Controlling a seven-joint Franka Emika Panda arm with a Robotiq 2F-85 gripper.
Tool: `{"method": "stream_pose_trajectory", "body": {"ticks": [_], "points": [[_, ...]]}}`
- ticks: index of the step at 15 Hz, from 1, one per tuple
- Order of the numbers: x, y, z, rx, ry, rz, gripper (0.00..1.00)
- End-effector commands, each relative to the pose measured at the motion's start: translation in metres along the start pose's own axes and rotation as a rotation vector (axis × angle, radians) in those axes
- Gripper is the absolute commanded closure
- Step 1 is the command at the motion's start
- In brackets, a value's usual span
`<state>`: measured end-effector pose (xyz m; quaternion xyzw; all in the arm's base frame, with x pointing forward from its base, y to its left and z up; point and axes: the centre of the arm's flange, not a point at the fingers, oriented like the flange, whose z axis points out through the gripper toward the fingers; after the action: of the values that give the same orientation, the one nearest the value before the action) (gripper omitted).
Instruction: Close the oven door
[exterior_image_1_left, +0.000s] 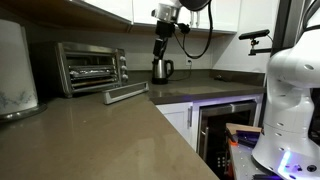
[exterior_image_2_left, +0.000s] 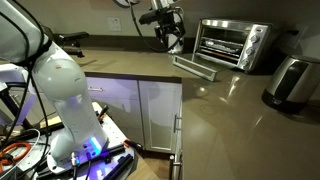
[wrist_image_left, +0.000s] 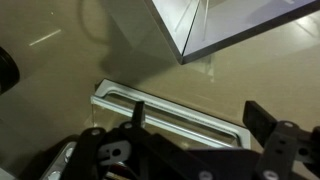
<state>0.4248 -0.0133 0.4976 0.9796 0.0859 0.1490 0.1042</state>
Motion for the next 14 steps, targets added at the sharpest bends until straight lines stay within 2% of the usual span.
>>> {"method": "stream_pose_trajectory", "body": {"ticks": [1, 5, 6, 7, 10, 14], "points": [[0.024, 0.006, 0.020, 0.017, 0.046, 0.027, 0.00], [0.043, 0.009, 0.047, 0.096, 0.090, 0.058, 0.00], [0.046, 0.010, 0.055, 0.110, 0.093, 0.067, 0.03], [0.052, 0.010, 0.060, 0.124, 0.094, 0.074, 0.22], [0.061, 0.009, 0.072, 0.155, 0.092, 0.091, 0.38], [0.067, 0.009, 0.077, 0.171, 0.071, 0.096, 0.65]]}}
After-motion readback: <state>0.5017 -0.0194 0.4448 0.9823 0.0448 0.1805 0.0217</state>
